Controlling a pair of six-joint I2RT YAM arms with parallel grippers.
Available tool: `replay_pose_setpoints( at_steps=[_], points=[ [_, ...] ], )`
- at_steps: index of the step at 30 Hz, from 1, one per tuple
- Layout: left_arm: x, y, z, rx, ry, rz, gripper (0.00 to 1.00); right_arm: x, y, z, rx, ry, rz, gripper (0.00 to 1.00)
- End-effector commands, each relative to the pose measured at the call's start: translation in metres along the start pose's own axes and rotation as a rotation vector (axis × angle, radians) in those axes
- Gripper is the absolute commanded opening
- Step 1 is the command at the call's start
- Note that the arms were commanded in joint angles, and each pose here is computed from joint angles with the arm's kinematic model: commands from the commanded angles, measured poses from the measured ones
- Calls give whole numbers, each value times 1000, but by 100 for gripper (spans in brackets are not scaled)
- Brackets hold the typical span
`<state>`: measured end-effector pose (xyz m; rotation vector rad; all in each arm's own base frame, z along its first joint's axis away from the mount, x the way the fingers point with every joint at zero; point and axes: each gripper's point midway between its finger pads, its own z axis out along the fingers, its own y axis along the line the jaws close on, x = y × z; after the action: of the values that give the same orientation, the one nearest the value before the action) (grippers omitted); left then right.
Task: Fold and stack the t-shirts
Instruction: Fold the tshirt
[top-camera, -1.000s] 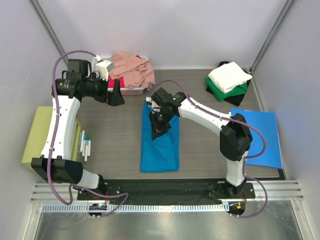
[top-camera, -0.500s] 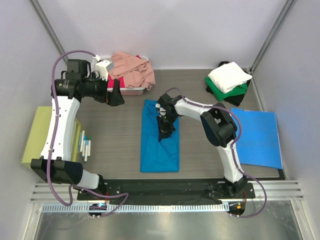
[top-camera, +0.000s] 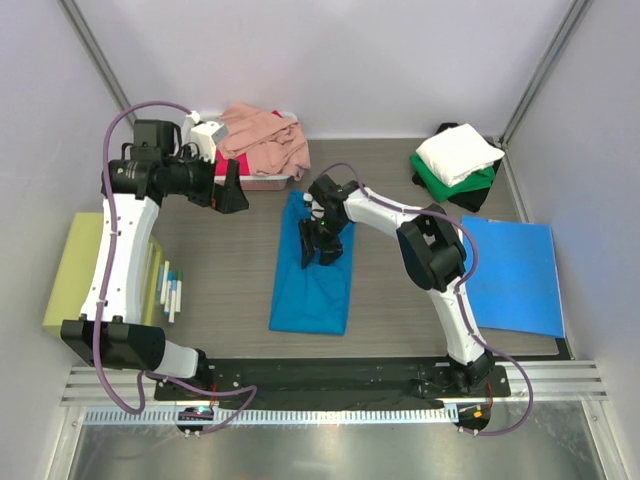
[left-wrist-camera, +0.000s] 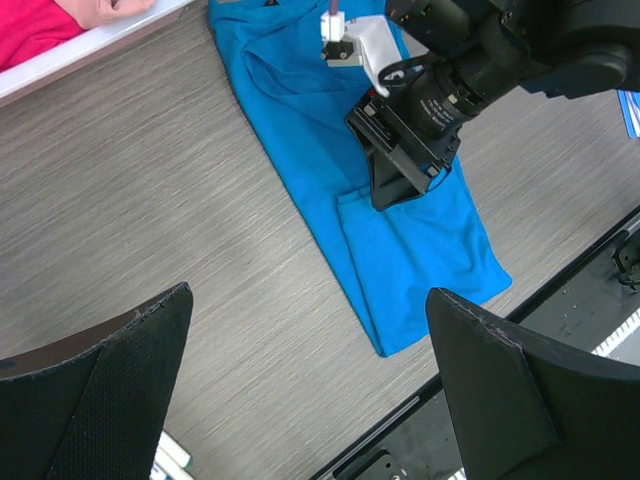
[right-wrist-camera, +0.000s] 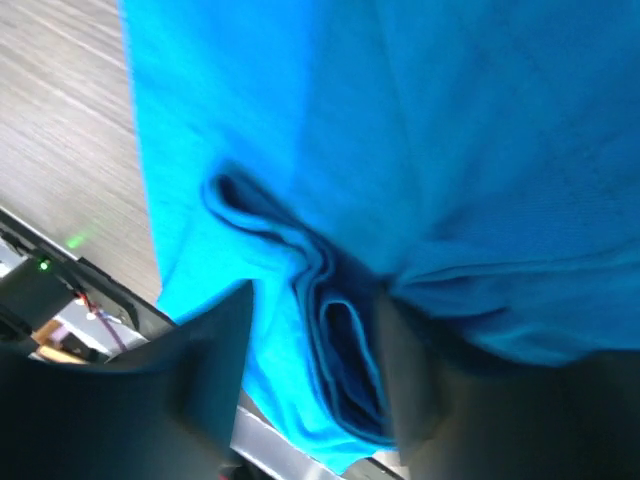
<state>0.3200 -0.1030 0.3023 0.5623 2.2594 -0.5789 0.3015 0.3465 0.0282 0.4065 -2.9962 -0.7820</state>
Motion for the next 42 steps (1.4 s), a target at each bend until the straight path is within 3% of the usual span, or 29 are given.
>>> replay_pose_setpoints(
  at_steps=[1, 2, 5, 8, 14, 22, 33, 40, 42],
  points=[
    [-3, -5, -10, 1, -37, 31, 100, -25, 14, -41, 41, -134, -76, 69],
    [-3, -6, -9, 6, -35, 28, 100, -27, 18, -51, 37, -156, -85, 79],
    [-1, -8, -7, 27, -35, 17, 100, -30, 27, -71, 36, -206, -97, 89],
    [9, -15, 5, 85, -14, -14, 100, -30, 23, -83, 52, -238, -80, 92],
    [59, -29, 59, 180, 146, -69, 100, -18, 8, -104, 29, -279, -12, 90],
    [116, -61, 117, 295, 349, -100, 100, 3, -15, -97, -24, -283, 109, 85],
    [134, -59, 187, 341, 402, -174, 100, 5, -25, -77, -109, -262, 199, 76],
    [152, -55, 211, 355, 443, -230, 100, 19, -36, -62, -118, -224, 238, 75],
    [153, -55, 214, 362, 443, -236, 95, 23, -39, -59, -118, -216, 248, 74]
  ],
)
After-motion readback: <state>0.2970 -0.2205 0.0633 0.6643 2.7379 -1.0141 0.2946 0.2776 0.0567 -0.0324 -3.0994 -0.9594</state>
